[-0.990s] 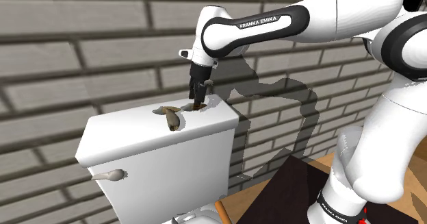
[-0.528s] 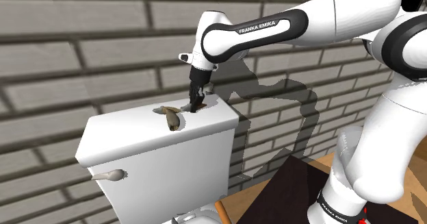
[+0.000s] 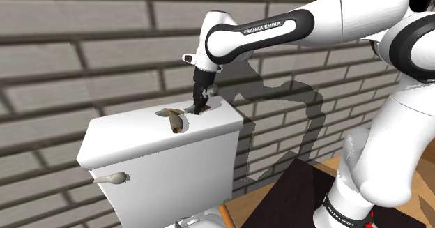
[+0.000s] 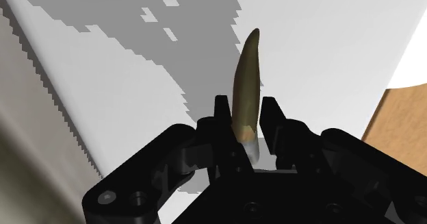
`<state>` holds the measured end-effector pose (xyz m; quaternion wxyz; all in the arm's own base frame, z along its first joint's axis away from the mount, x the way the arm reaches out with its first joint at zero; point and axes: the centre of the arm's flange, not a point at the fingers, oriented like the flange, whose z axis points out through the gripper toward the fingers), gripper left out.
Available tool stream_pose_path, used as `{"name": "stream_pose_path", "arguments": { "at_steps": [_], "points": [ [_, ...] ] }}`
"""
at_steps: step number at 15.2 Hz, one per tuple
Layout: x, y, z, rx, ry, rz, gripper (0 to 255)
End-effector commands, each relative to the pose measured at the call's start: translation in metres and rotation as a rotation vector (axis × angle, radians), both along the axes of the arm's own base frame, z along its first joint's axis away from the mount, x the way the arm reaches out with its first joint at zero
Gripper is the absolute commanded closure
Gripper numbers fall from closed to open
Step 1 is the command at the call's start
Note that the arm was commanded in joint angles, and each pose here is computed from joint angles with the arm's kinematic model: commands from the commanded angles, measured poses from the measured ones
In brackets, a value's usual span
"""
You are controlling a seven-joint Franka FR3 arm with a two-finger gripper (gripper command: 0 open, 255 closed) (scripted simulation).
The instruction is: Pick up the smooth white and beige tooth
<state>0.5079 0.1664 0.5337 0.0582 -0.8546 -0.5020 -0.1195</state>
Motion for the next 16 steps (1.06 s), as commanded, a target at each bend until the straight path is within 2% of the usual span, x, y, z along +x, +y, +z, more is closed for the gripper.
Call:
{"name": "stream_pose_path", "arguments": {
  "at_steps": [1,14,16],
  "points": [
    [0.002,-0.001,0.005,-0.005,0.011,0.000,255],
    [0.002,-0.001,0.073,-0.005,0.011,0.000,255],
    [0.002,-0.001,0.074,-0.005,0.011,0.000,255]
  ]
}}
